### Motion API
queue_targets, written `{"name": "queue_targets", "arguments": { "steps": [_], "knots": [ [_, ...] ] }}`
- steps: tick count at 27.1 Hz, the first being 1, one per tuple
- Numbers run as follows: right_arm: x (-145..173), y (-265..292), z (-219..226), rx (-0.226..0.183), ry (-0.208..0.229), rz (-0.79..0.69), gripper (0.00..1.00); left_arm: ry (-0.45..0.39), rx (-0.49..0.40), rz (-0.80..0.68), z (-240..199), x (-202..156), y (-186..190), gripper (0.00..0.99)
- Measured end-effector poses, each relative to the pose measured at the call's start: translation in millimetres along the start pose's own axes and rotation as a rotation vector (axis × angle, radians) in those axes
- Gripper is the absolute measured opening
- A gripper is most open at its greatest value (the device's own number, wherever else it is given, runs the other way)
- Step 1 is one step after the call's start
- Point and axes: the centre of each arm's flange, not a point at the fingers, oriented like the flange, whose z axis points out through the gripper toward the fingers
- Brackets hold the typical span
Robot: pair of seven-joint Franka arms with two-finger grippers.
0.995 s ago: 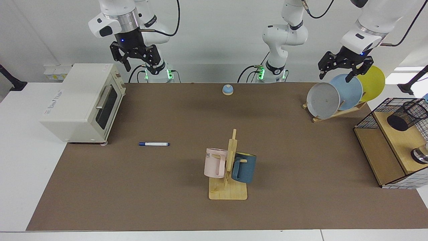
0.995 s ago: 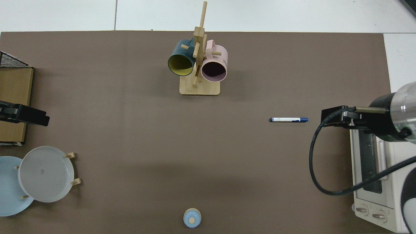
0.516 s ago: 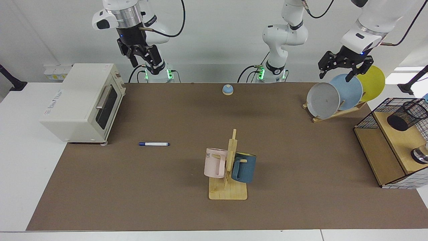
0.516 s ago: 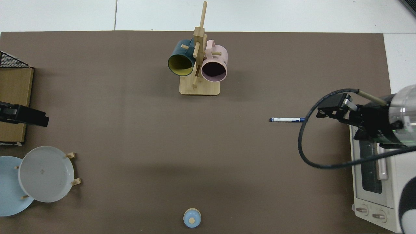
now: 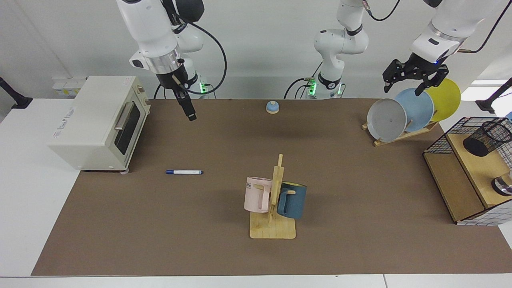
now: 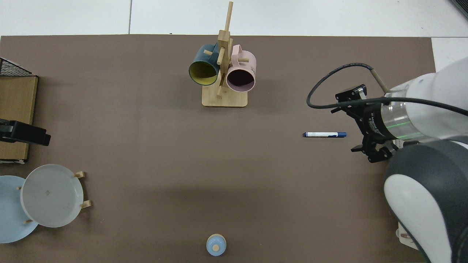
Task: Put markers into pen holder
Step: 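Move the right gripper over the white marker, then lower the right gripper and close it on the white marker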
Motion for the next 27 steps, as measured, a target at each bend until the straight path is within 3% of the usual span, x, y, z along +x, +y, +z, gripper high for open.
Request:
{"name": "queue_targets", "arguments": {
  "steps": [12, 19, 27],
  "knots": [
    [39.9, -37.8, 103.2, -0.068, -0.024, 0.121, 1.0, -0.02, -0.007, 0.0, 6.8, -9.2, 0.2, 0.991],
    [80.2, -24.6, 161.3, -0.071, -0.022, 0.192, 1.0, -0.028, -0.01, 0.005, 10.3, -12.7, 3.2, 0.991],
    [104.6, 3.6, 210.8, -0.035, -0.003, 0.246, 1.0, -0.034, -0.01, 0.022, 12.3, -14.3, 12.3, 0.991]
  ]
}}
